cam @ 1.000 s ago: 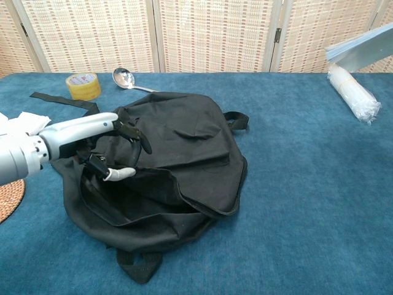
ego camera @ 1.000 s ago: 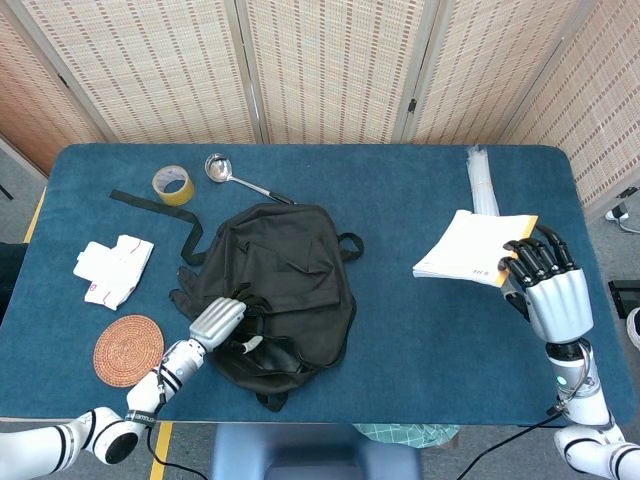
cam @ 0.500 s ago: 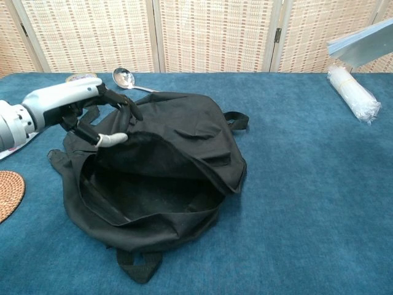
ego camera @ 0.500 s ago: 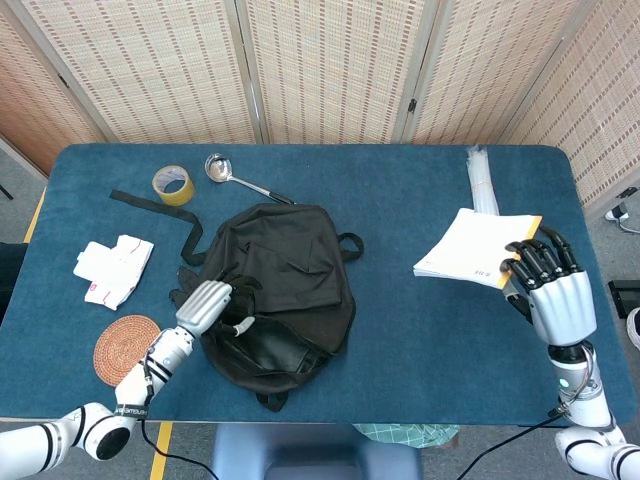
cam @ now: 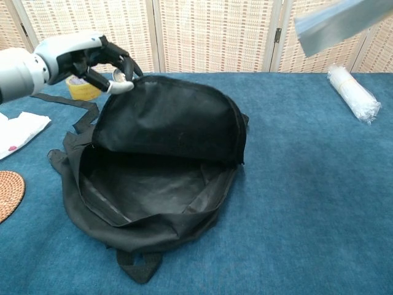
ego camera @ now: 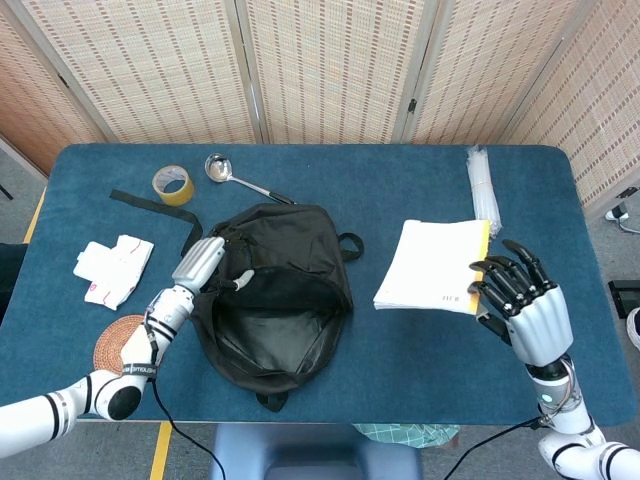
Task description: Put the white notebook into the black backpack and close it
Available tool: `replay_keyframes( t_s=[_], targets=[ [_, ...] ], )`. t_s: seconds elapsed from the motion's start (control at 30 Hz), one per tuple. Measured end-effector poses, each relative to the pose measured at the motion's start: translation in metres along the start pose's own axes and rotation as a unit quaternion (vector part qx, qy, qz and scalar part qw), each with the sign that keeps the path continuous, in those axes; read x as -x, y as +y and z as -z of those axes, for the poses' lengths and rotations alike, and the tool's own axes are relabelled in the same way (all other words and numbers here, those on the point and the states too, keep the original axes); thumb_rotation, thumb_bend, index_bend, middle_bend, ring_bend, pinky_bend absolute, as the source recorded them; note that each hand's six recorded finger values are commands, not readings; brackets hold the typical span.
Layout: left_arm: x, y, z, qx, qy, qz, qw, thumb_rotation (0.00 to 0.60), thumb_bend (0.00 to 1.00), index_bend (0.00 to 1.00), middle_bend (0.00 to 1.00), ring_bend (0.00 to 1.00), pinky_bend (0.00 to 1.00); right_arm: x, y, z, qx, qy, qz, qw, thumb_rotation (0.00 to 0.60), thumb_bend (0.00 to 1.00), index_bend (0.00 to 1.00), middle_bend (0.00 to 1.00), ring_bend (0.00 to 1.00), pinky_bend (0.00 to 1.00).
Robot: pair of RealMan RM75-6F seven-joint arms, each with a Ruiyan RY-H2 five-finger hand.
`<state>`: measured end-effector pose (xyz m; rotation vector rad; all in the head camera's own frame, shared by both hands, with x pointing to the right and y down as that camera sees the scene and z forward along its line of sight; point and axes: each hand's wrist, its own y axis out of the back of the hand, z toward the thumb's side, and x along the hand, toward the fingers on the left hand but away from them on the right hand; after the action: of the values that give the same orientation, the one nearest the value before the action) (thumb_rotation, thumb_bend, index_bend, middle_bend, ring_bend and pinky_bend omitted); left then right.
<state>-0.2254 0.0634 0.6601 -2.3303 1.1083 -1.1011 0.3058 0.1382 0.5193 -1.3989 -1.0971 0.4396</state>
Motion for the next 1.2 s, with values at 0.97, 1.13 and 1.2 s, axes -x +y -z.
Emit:
replay_keyframes(
  t_s=[0.97, 1.13, 1.2],
  targets=[
    [-0.091, 0.03, 0.009, 0.007, 0.121, -0.038, 0.9919, 0.6, 0.61, 0.69, 0.35, 0.28, 0.05, 0.04, -0.082, -0.142, 0.201, 0.118, -0.077, 0.9694, 0.6, 0.51, 0.72, 0.45, 0.4, 0.32],
    [-0.091, 0.03, 0.013, 0.007, 0.126, -0.036, 0.9913, 0.6, 0.61, 0.69, 0.35, 0.28, 0.04, 0.045, -0.11, -0.163, 0.213, 0.126, -0.094, 0.9643, 0.6, 0.51, 0.72, 0.45, 0.4, 0.32],
    [-0.091, 0.03, 0.014, 0.008, 0.128, -0.036, 0.991, 0.6, 0.61, 0.69, 0.35, 0.28, 0.05, 0.047, -0.122, -0.173, 0.223, 0.125, -0.103, 0.9613, 0.6, 0.51, 0.72, 0.45, 0.4, 0.32]
  ],
)
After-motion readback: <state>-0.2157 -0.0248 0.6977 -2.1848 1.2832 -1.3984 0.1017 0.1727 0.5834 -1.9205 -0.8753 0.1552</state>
